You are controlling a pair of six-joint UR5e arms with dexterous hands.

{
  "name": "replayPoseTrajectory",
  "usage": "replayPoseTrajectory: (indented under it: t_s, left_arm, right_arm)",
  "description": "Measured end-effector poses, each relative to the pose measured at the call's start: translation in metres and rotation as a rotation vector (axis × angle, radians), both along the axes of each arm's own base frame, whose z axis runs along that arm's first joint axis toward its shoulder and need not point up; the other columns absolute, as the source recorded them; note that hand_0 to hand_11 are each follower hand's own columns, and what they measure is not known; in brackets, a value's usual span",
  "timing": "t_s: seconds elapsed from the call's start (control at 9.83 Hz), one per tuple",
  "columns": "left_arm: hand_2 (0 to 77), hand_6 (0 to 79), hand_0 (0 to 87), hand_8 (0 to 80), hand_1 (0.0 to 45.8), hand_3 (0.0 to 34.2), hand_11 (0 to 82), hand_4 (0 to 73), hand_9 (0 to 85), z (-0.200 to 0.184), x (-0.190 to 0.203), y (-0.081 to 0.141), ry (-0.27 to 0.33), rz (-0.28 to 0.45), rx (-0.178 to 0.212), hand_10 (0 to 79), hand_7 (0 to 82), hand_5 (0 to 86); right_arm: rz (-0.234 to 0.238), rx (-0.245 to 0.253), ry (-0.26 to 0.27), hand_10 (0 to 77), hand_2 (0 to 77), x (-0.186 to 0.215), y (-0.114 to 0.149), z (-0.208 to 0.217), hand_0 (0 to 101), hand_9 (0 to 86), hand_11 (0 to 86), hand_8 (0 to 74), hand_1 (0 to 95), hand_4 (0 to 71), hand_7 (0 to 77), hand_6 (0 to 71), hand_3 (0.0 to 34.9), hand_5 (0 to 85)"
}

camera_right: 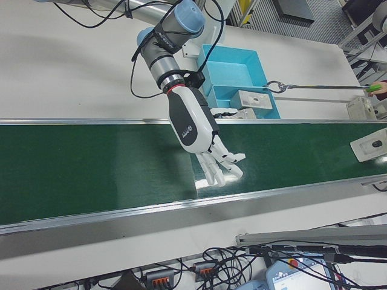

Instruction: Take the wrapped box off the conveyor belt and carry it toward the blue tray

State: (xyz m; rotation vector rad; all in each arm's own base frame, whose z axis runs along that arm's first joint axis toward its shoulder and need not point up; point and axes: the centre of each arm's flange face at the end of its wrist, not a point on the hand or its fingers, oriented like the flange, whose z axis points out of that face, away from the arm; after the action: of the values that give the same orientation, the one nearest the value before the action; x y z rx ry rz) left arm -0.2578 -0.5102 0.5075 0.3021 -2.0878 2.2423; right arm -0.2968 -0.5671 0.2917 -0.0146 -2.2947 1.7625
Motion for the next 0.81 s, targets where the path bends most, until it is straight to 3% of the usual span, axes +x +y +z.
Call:
replayPoseTrajectory:
  t_s: [0.2, 0.31, 0.81]
  left_arm:
    - [1.1, 0.0, 0.0, 0.5, 0.0, 0.0, 0.5, 0.0, 0.0, 0.000, 0.000, 0.000, 0.000, 0.000, 0.000, 0.5, 0.5, 1.1]
    - [1.1, 0.0, 0.0, 0.5, 0.0, 0.0, 0.5, 0.0, 0.0, 0.000, 0.000, 0.000, 0.000, 0.000, 0.000, 0.5, 0.5, 1.1]
    - [0.5, 0.0, 0.0, 0.5, 0.0, 0.0, 0.5, 0.0, 0.5, 0.000, 0.000, 0.000, 0.000, 0.000, 0.000, 0.5, 0.0, 1.1]
  right_arm:
    - [-0.013, 0.014, -0.032, 0.0, 4.4, -0.003, -0.003, -0.003, 49, 1.6, 1.1, 2.2, 10.4, 2.2, 5.5, 6.0, 2.0, 34.9]
    - [-0.015, 0.024, -0.044, 0.0, 4.4, -0.006, -0.004, -0.002, 48, 1.6, 1.1, 2.2, 11.5, 0.5, 5.5, 5.4, 0.5, 32.2]
    - [-0.024, 0.027, -0.058, 0.0, 4.9, -0.017, -0.010, 0.010, 48, 1.6, 1.1, 2.2, 12.5, 0.5, 3.3, 4.4, 0.6, 31.1]
